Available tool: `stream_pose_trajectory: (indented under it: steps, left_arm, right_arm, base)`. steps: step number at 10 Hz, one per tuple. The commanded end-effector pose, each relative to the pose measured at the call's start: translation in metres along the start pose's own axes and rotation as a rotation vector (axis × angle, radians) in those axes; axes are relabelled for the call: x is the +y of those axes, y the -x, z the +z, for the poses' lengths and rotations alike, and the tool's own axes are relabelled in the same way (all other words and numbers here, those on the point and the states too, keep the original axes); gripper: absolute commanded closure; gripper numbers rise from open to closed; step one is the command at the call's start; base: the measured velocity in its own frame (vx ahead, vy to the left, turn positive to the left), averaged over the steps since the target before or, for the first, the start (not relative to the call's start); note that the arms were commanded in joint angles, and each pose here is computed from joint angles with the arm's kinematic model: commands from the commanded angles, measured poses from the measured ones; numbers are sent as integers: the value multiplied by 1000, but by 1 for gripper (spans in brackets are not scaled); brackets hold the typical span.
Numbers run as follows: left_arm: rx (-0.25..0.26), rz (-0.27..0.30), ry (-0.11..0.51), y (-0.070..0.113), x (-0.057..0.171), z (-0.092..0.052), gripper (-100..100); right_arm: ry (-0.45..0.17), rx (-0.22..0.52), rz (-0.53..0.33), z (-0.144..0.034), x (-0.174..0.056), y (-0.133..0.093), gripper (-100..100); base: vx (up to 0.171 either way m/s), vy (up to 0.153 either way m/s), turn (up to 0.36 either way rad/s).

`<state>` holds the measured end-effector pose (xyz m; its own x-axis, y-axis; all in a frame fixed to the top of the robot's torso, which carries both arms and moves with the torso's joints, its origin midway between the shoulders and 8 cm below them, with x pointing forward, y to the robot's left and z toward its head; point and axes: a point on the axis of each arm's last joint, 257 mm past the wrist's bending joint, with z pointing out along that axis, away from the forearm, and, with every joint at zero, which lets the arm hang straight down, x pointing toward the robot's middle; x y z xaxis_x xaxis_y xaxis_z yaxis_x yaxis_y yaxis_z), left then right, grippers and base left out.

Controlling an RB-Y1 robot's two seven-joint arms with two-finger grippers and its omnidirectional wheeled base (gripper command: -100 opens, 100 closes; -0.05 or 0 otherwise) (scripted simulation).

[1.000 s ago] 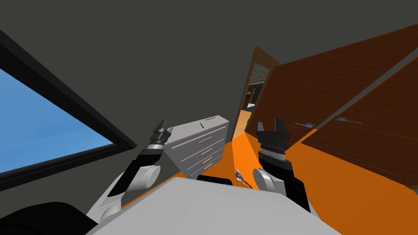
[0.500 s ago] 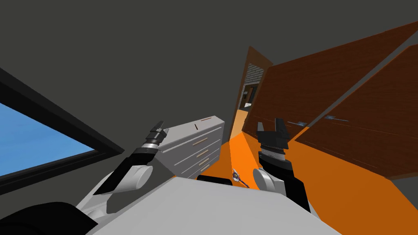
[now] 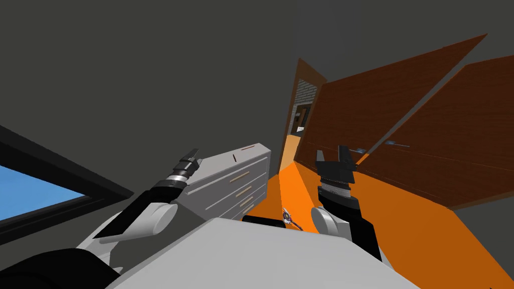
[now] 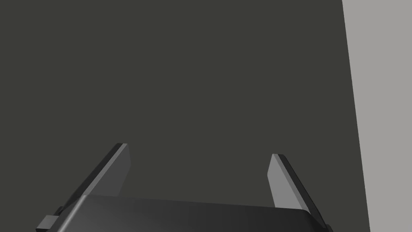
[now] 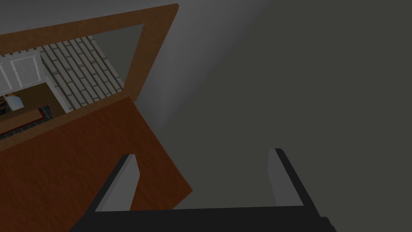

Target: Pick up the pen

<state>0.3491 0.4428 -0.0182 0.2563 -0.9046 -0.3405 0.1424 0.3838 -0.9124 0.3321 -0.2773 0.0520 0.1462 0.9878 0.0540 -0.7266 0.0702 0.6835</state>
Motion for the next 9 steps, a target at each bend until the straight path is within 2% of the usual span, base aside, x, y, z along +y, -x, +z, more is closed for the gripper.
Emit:
stream_pose_trajectory:
  steps: [1, 3, 4, 6, 7, 9]
  left_arm:
    - [4, 57, 38, 14, 2, 1, -100]
    - [0, 64, 81, 17, 12, 0, -100]
    - [5, 113, 102, 29, 11, 1, -100]
    - [1, 118, 141, 33, 20, 0, -100]
    - [5, 167, 164, 45, 18, 0, -100]
    - [3, 170, 202, 48, 26, -2, -100]
  right_arm:
    - [0, 0, 0, 0, 0, 0, 0]
    - [0, 0, 0, 0, 0, 0, 0]
    - [0, 0, 0, 0, 0, 0, 0]
    - [0, 0, 0, 0, 0, 0, 0]
    - [0, 0, 0, 0, 0, 0, 0]
    - [0, 0, 0, 0, 0, 0, 0]
  base:
    - [82, -109, -129]
    - [49, -70, -22]
    - [42, -77, -154]
    - [37, -52, -31]
    - [60, -70, -167]
    - [40, -55, -28]
